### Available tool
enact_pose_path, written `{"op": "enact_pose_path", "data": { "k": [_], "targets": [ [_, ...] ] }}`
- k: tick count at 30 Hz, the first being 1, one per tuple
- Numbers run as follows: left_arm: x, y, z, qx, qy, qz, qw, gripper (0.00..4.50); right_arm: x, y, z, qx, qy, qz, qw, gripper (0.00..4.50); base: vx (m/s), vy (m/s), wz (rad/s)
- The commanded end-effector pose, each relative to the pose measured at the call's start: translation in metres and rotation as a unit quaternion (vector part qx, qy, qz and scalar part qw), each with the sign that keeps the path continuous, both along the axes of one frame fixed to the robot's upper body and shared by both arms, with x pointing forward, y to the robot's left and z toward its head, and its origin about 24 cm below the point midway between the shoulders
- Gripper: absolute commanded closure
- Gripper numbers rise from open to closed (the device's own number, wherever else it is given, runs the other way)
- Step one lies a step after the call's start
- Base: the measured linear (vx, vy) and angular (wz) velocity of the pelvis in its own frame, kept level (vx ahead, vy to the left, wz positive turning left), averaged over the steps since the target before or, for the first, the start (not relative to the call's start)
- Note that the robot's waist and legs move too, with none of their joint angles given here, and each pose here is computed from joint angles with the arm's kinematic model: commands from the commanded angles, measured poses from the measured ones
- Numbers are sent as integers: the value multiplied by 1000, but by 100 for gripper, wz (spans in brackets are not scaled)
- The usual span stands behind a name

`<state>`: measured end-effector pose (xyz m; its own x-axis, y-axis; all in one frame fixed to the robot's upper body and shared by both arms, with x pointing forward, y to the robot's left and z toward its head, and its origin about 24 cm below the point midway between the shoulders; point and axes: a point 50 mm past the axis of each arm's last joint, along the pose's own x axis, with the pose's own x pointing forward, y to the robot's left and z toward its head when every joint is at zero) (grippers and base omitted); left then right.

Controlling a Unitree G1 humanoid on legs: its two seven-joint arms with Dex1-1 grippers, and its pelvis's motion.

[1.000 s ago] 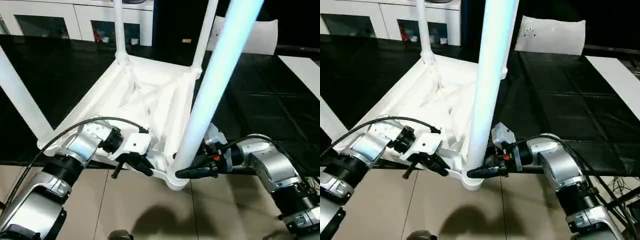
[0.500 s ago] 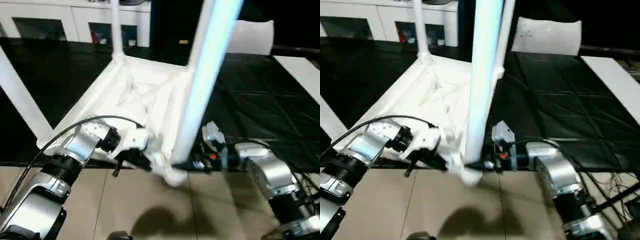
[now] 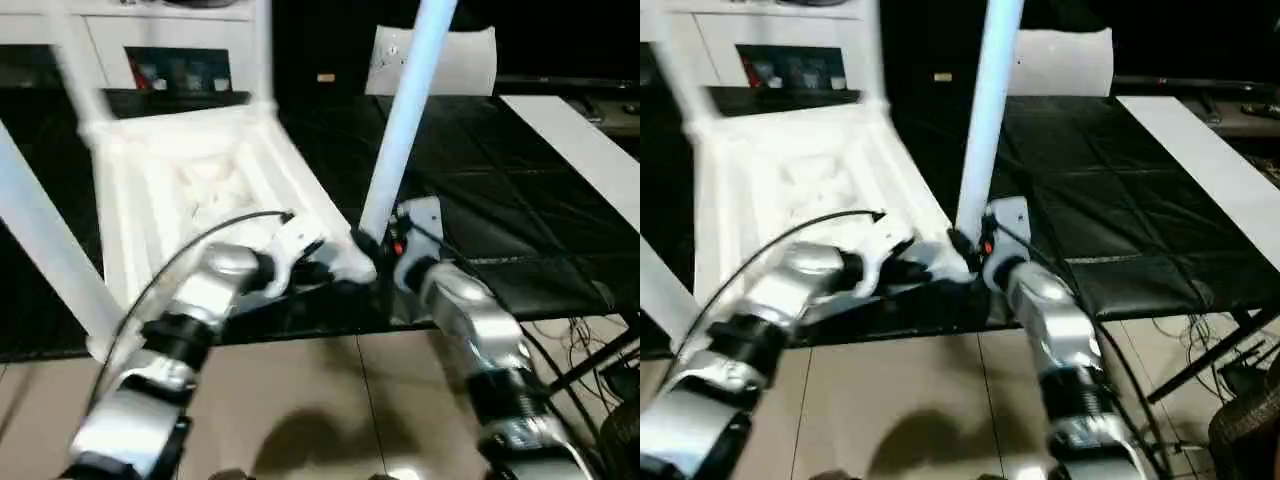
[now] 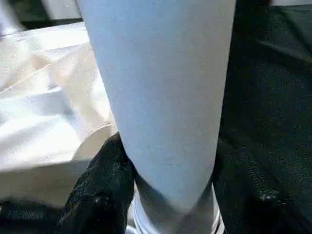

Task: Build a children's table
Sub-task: Rotate leg to tighten

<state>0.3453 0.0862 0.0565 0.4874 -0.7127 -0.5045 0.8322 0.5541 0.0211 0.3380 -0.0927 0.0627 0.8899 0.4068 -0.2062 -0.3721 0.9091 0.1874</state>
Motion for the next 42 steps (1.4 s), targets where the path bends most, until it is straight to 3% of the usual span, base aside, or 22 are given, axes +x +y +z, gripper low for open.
{"op": "enact_pose_path", "data": {
  "k": [1,2,3,10,17,21,25,32,37,42],
  "targets": [
    [9,-17,22,-42,-46,18,998,450,-10,34,-11,26,32,55,998,222,0,0,0],
    [8,-16,22,-34,-49,9,998,450,-10,35,-9,22,21,63,998,222,0,0,0],
    [7,-14,21,-18,-54,-7,998,450,-11,35,-7,33,11,64,997,184,0,0,0],
    [-1,-5,12,13,-46,-51,998,450,-13,24,-2,28,-23,73,997,130,0,0,0],
    [-11,14,5,52,-38,-143,988,450,-27,-12,3,7,-67,160,985,64,0,0,0],
    [-19,26,5,88,-46,-250,963,450,-41,-31,4,-36,-65,275,959,27,0,0,0],
    [-20,34,4,111,-44,-289,950,450,-47,-40,3,-54,-49,339,938,2,0,0,0],
    [-38,39,4,109,11,-414,904,450,-52,-45,7,-54,-32,449,891,2,0,0,0],
    [-40,40,3,131,14,-456,880,450,-55,-45,7,-44,-10,506,861,47,0,0,0],
    [-41,37,5,131,12,-472,872,450,-58,-44,6,-40,8,545,838,86,0,0,0]
  ]
}}
